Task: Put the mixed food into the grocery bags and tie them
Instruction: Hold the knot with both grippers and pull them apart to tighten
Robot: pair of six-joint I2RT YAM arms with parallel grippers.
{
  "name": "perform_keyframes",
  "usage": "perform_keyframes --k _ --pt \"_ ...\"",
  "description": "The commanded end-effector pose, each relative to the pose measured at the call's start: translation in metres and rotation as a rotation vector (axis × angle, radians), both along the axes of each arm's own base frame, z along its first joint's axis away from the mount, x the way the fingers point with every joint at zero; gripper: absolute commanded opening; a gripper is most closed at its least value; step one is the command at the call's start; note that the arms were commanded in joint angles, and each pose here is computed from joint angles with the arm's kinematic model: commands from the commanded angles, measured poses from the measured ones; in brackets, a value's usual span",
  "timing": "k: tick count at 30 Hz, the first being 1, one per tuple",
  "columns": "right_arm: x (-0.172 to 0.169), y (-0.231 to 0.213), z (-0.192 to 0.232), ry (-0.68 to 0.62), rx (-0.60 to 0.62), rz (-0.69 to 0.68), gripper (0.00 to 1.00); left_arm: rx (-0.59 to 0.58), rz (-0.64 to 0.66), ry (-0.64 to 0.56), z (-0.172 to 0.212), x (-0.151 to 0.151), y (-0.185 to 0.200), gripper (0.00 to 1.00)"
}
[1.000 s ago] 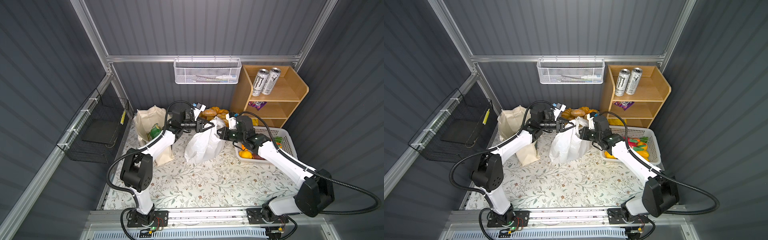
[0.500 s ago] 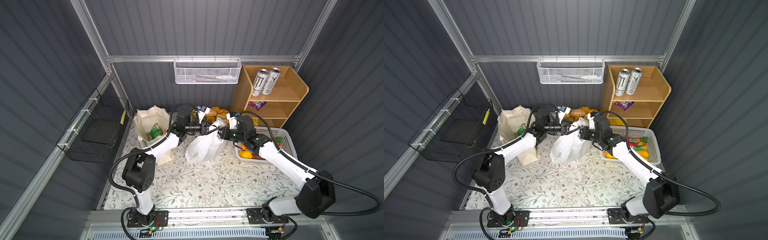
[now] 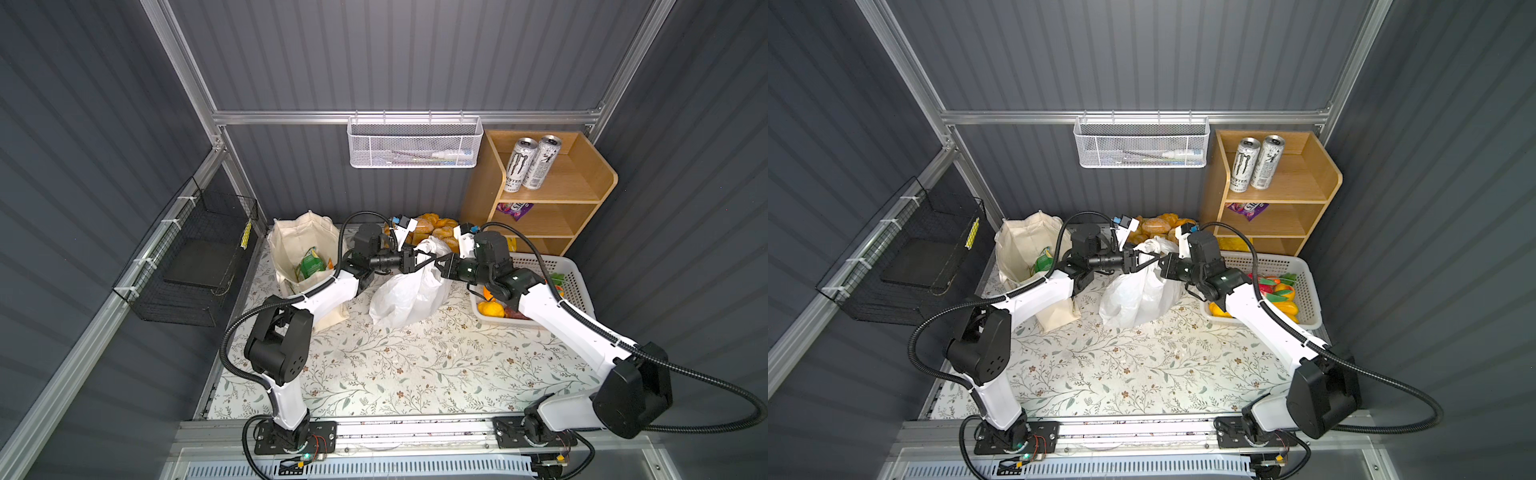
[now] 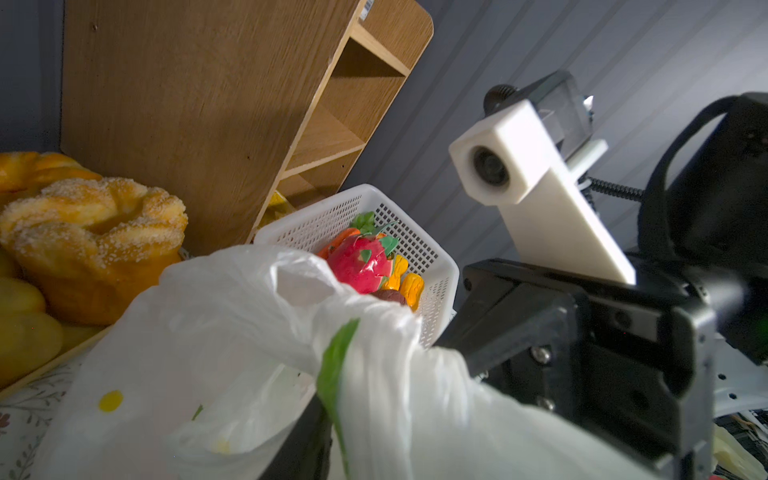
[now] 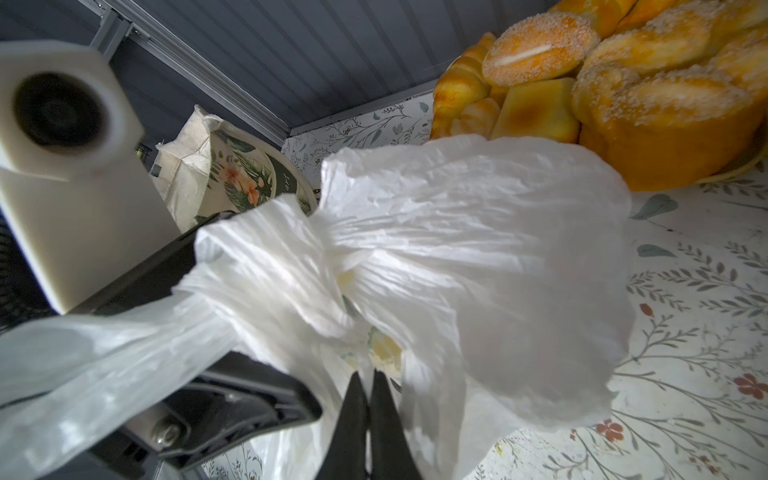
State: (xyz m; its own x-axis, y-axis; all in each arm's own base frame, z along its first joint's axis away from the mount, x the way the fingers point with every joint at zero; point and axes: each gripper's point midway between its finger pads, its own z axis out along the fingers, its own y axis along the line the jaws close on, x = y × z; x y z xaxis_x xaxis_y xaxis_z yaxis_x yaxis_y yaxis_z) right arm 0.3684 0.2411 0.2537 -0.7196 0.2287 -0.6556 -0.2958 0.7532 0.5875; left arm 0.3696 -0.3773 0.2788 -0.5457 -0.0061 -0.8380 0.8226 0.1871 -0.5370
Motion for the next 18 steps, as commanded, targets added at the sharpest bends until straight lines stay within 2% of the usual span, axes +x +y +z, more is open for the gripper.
perform_keyframes --k 1,9,12,14,16,18 --pt "-0.004 -0.002 0.0 -0.004 -0.004 0.006 0.0 -0.07 -0.007 -0.032 0.02 -0.003 -0.005 0.42" --pt "-0.006 -0.003 -0.01 0.014 -0.007 0.002 0.0 -0.133 0.044 -0.046 0.029 0.003 -0.002 0.4" --pt "-0.007 -0.003 -0.009 0.011 -0.007 0.003 0.0 -0.148 0.055 -0.033 0.028 0.007 -0.002 0.28" --pt "-0.007 -0.005 -0.007 0.004 -0.011 0.0 0.0 -0.154 0.054 -0.025 0.026 0.007 -0.003 0.11" --pt "-0.005 -0.009 -0.006 -0.002 -0.017 -0.014 0.0 -0.155 0.056 -0.023 0.025 0.007 -0.003 0.01" --pt "0.0 -0.02 -0.005 0.002 -0.014 -0.047 0.0 -0.161 0.047 -0.037 0.028 0.005 -0.001 0.0"
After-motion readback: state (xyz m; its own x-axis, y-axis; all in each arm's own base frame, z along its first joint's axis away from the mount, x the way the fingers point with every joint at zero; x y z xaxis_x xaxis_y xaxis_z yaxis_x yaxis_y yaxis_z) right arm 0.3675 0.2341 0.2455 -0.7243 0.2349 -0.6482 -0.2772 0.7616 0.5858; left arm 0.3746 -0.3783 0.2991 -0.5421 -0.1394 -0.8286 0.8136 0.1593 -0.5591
